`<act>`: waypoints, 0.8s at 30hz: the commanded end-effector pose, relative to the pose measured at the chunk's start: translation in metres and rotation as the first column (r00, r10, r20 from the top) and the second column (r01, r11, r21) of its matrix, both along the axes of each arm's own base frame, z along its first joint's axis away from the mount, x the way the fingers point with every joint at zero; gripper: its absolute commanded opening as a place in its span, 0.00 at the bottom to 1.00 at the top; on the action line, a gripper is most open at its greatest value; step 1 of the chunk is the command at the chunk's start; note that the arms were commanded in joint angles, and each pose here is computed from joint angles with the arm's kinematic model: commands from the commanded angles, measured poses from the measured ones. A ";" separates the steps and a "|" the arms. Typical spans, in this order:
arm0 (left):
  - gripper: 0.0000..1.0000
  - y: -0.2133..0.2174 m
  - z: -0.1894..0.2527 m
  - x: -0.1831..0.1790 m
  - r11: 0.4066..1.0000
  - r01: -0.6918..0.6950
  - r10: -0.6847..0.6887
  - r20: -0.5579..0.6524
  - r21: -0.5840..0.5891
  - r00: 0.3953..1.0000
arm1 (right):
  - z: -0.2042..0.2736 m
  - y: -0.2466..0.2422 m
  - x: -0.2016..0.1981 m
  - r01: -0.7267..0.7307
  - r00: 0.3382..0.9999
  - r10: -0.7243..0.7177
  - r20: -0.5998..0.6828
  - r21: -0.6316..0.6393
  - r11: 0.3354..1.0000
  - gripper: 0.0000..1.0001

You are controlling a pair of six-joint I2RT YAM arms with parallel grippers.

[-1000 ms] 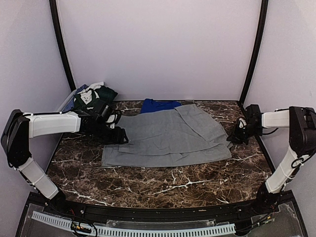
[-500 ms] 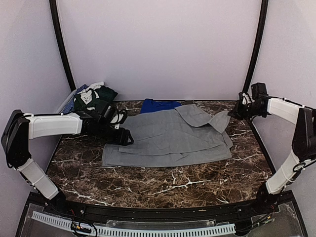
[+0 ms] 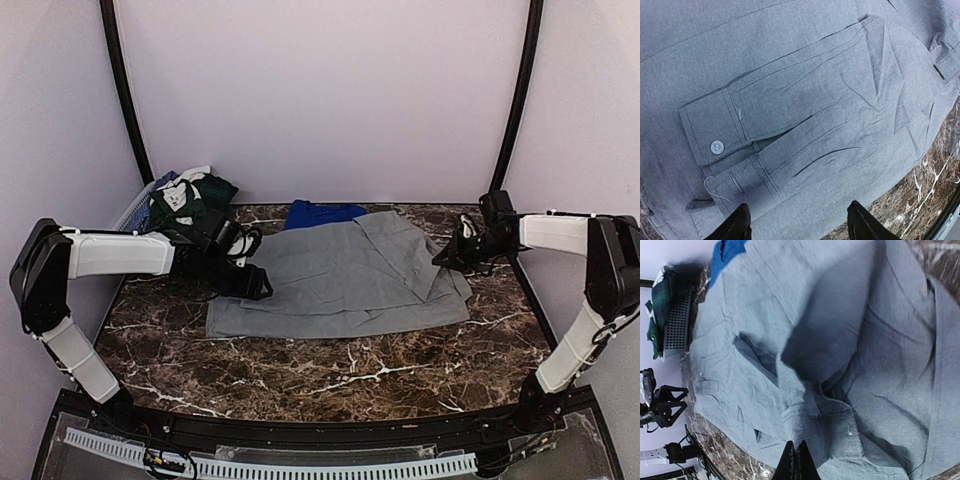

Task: Fold and stack the mixed laundry pile
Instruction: Move the 1/3-folded shirt to the center of the board.

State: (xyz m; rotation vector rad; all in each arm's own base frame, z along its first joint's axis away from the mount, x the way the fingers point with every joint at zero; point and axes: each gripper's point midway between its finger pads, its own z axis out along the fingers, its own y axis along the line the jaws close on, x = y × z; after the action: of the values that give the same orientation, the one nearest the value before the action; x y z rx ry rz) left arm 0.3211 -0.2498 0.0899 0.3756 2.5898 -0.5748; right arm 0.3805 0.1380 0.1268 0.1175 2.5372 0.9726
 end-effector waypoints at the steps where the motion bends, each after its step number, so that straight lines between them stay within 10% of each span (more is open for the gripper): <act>1: 0.65 0.002 -0.025 -0.004 0.999 0.001 0.001 -0.038 0.048 0.999 | -0.042 0.011 -0.004 -0.025 0.998 0.024 -0.052 -0.015 1.000 0.00; 24: 0.63 0.008 -0.083 -0.044 0.993 -0.014 0.037 -0.204 0.115 0.978 | -0.102 0.032 -0.078 -0.058 0.972 0.037 -0.232 -0.086 0.995 0.00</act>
State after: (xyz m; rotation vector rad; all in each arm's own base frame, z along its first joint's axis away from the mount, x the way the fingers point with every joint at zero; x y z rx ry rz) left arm 0.3075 -0.2485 0.0292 0.3245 2.7213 -0.5013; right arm 0.3167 0.1686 0.0254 0.1407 2.7815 0.9235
